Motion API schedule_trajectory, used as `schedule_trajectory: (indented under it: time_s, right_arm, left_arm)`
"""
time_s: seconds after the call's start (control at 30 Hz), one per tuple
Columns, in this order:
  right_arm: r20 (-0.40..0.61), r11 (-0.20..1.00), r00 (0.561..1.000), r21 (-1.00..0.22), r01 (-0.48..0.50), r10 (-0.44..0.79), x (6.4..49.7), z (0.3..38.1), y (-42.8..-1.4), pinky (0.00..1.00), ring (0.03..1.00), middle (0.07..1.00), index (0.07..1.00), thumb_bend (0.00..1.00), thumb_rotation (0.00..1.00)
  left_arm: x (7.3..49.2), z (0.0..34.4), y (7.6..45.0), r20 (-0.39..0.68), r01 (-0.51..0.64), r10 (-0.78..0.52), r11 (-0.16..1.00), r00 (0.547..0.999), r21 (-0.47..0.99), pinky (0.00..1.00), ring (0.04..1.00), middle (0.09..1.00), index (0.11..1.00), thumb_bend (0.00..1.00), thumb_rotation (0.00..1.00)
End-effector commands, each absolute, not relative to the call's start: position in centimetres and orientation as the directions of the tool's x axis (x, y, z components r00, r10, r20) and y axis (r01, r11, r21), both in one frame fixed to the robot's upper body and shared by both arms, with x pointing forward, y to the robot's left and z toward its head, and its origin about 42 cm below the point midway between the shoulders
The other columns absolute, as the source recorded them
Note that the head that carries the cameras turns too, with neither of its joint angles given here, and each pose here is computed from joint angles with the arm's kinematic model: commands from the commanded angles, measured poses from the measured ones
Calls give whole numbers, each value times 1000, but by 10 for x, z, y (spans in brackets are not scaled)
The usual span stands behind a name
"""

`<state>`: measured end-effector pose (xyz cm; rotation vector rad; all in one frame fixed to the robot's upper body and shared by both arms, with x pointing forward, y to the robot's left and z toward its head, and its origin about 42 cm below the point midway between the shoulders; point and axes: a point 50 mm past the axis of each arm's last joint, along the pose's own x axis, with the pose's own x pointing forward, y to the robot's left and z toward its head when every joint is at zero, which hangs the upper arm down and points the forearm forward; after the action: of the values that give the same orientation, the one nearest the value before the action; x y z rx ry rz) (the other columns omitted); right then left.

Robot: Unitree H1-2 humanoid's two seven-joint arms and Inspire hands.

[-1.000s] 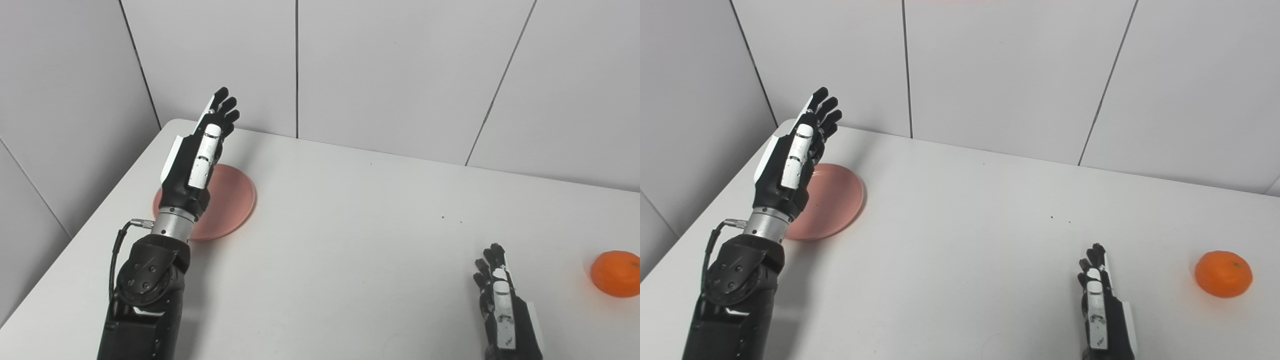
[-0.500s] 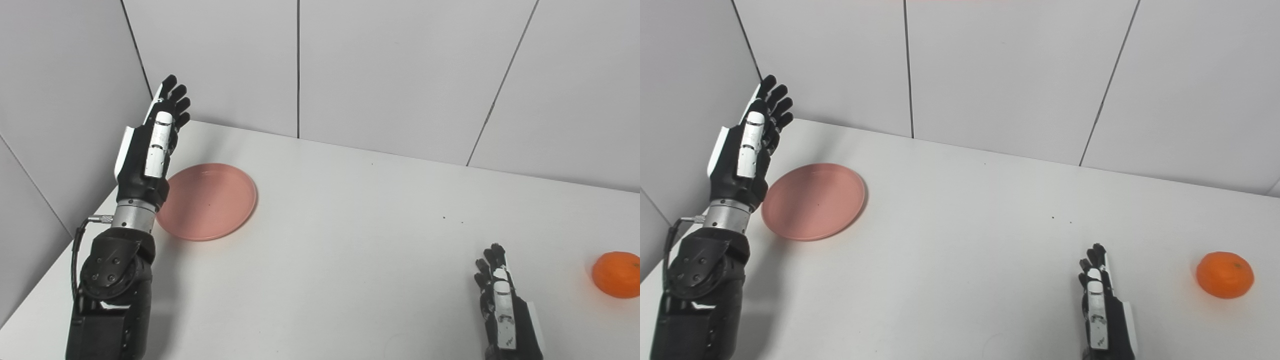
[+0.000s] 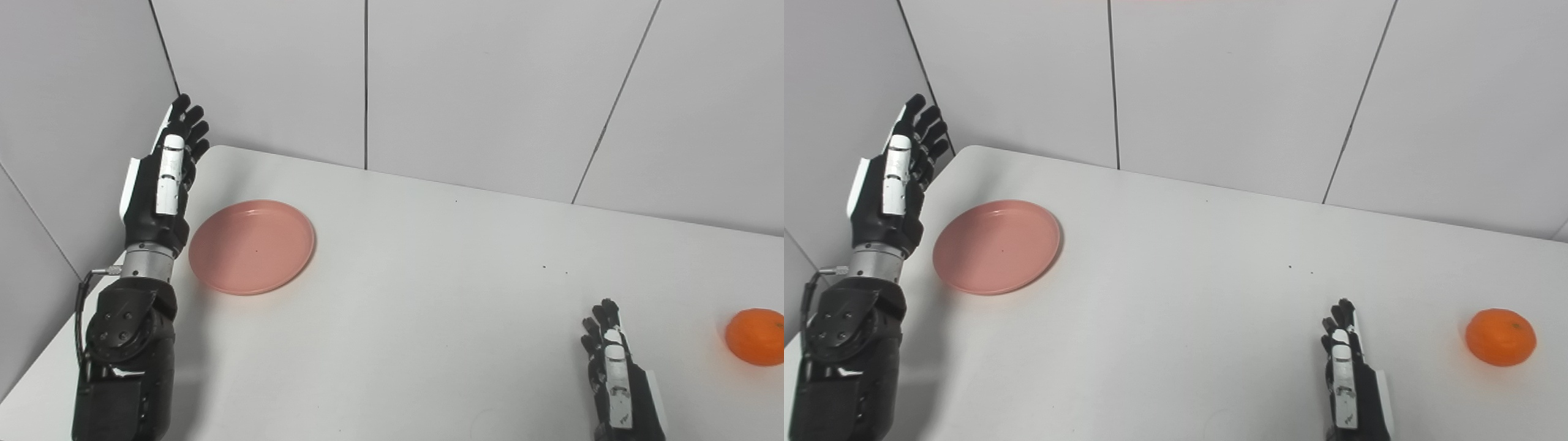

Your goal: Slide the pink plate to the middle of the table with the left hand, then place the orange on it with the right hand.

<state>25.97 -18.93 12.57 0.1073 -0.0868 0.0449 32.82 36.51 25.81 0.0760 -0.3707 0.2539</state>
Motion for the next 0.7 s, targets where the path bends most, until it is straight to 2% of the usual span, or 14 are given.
schedule_trajectory:
  time_s: [0.0,0.67]
  right_arm:
    - [162,992,986,111,-58,39,261,137,-188,1000,979,991,995,183,1000]
    - [169,992,985,114,-61,42,260,139,-189,1000,980,992,996,198,1000]
  left_arm:
    - [331,283,373,465,-265,222,964,857,29,950,951,956,942,432,979]
    - [329,269,394,414,-313,292,950,862,-20,964,953,957,950,392,1000]
